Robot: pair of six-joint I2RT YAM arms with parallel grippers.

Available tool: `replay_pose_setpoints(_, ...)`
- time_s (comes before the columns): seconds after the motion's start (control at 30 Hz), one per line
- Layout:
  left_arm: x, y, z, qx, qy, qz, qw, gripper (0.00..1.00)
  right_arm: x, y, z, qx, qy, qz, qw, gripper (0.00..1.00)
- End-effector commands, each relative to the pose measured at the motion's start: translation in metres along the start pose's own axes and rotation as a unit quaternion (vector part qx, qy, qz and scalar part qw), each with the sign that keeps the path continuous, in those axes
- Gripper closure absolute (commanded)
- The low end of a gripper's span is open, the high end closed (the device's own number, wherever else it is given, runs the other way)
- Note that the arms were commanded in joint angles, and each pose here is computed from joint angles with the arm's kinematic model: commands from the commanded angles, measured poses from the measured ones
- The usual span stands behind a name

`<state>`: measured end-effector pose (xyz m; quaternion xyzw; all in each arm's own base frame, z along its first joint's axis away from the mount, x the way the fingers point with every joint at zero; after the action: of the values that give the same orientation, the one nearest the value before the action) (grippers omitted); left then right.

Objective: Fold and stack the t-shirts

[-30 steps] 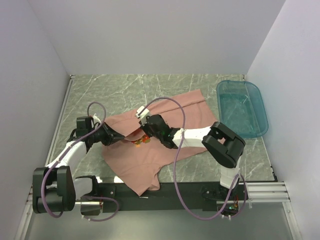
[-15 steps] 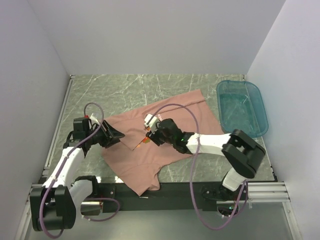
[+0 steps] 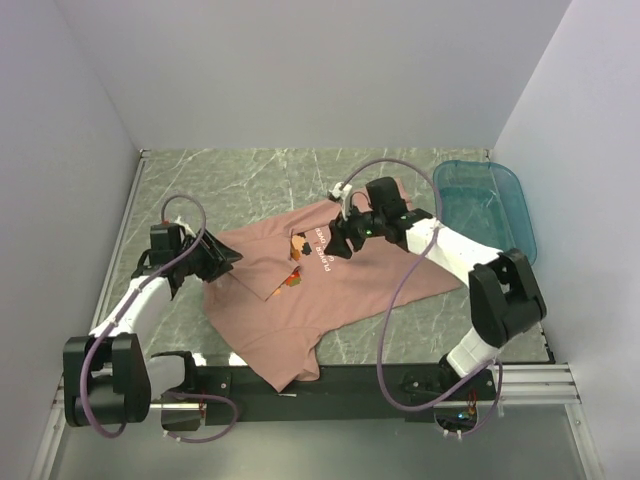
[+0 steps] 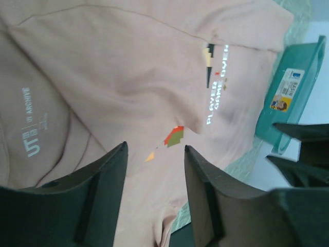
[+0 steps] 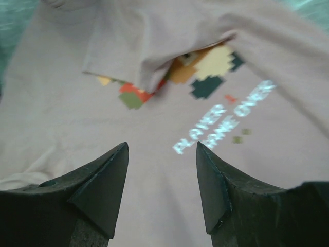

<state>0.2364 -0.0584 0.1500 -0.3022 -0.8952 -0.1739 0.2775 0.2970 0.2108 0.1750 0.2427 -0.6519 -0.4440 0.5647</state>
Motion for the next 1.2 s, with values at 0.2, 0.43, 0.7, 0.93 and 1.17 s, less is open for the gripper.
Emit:
replay_pose_setpoints(0.2,-0.008,-0.021,0.017,0.030,0.035,0.023,0.999,0.50,-0.021,-0.009,0.014,-0.077,0.091,0.018,0.993,0.38)
replay_pose_setpoints(0.43,-0.022,-0.058,0.021,0.023,0.066,0.079,0.994,0.51,-0.024,-0.015,0.013,-0.083,0.091,0.025,0.992,0.38)
replay_pose_setpoints(0.7,-0.034,-0.069,0.030,0.027,0.116,0.077,0.990,0.56,-0.025,-0.016,0.014,-0.084,0.092,0.024,0.992,0.38)
replay_pose_setpoints(0.93,-0.040,-0.072,0.028,0.021,0.122,0.082,0.989,0.58,-0.024,-0.017,0.014,-0.084,0.091,0.025,0.992,0.38)
replay_pose_setpoints(1.17,-0.043,-0.074,0.026,0.020,0.120,0.087,0.989,0.60,-0.025,-0.017,0.014,-0.084,0.092,0.026,0.992,0.38)
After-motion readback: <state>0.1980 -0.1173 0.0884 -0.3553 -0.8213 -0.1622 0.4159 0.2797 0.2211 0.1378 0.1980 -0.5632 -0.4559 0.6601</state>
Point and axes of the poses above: each gripper's point midway between its finger pads, its own x axis back along the fingers, its own z axis along the line the jaws close on, y = z × x, the point moved 8 cm from there along x, back along the fingers, and after that the axes turned 11 degrees about x, right-handed, at the moved point
